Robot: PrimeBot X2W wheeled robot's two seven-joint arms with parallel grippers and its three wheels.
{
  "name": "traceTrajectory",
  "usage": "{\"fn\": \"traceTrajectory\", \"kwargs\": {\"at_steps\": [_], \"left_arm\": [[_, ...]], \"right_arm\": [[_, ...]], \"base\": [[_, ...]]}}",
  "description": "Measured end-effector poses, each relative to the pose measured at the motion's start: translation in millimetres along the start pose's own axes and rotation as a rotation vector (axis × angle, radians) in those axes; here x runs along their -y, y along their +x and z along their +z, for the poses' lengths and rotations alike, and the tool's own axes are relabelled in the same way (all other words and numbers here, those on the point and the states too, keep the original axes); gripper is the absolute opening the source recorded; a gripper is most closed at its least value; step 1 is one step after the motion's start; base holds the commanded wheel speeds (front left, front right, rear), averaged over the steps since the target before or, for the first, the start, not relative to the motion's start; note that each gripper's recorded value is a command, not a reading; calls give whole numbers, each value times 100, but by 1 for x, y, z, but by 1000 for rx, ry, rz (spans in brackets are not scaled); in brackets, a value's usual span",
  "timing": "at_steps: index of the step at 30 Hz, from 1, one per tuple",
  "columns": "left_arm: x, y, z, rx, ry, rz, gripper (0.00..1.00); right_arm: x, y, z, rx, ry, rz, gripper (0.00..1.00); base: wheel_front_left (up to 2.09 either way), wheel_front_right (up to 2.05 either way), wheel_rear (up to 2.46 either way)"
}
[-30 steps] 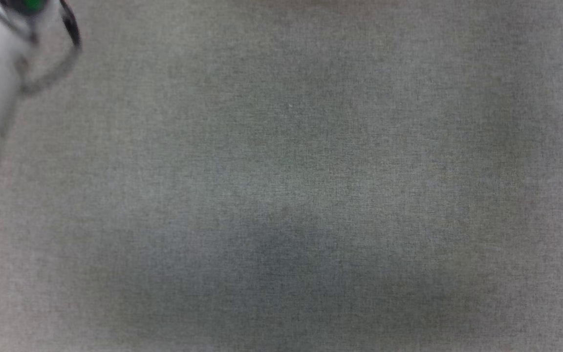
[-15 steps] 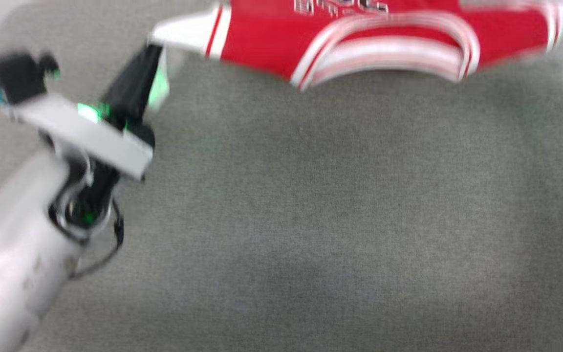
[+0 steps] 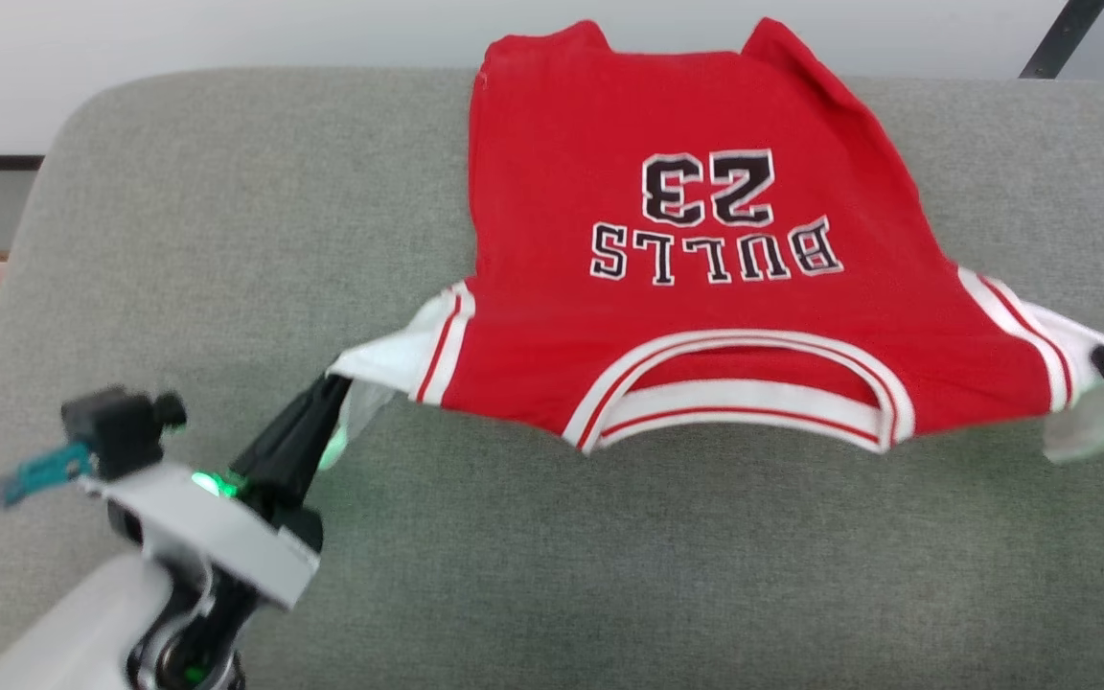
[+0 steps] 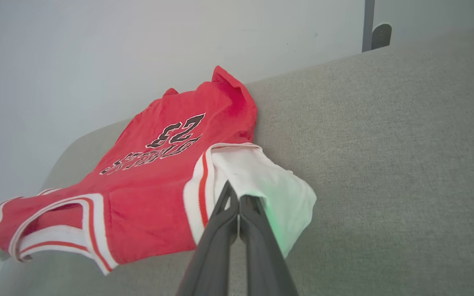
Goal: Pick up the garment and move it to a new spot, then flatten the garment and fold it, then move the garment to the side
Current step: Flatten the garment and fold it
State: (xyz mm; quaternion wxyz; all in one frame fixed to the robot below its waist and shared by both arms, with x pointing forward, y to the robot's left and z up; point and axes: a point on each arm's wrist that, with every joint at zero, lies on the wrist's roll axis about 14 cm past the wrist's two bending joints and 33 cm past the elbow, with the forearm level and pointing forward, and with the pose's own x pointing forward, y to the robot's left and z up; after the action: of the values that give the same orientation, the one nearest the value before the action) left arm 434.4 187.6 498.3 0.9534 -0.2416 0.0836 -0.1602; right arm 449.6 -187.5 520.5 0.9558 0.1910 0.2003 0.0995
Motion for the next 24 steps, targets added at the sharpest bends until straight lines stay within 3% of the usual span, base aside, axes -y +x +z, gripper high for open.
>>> {"fn": "traceTrajectory", "kwargs": {"at_steps": [13, 24], "left_arm": [[10, -62, -23, -63, -44, 60, 0], [9, -72, -34, -93, -93, 94, 0]], "right_arm": [[12, -50, -24, -46, 8, -78, 0], [18, -51, -42, -111, 21, -106, 0]], "base": [[0, 0, 0], [0, 0, 0]]}}
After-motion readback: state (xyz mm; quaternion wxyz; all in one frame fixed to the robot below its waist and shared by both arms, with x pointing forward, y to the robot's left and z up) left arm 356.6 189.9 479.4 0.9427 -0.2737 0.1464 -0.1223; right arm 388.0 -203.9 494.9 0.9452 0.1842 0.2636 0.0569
